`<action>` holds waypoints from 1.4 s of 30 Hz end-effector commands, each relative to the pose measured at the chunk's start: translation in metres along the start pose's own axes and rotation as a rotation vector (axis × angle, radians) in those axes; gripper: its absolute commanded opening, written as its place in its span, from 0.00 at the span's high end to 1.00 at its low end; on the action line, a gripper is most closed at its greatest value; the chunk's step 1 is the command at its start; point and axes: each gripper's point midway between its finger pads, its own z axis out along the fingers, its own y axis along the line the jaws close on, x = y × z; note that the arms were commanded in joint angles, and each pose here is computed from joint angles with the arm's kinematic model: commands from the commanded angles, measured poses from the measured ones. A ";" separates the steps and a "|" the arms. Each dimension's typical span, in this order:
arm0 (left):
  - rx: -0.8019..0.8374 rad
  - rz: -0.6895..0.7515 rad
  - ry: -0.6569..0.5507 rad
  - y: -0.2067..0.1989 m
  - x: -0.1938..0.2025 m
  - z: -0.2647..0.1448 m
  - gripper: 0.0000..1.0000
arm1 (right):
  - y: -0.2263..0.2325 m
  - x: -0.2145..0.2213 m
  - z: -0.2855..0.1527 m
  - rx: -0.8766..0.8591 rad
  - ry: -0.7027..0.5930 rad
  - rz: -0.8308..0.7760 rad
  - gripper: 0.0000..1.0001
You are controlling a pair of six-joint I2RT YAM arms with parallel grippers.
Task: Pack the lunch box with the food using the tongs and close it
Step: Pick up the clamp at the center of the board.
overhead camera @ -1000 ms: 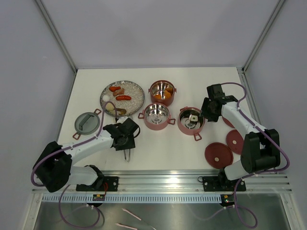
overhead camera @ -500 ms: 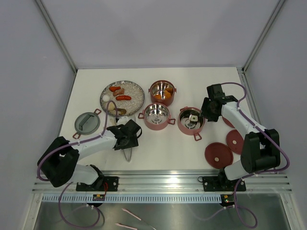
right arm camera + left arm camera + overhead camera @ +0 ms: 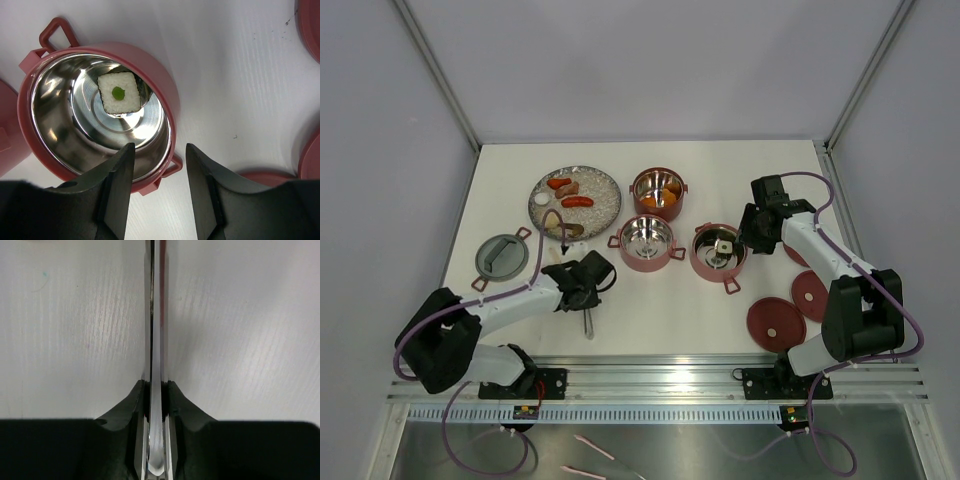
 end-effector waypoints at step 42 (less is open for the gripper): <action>0.091 0.136 0.053 -0.017 -0.165 -0.102 0.63 | 0.011 -0.013 -0.004 -0.051 -0.025 -0.008 0.47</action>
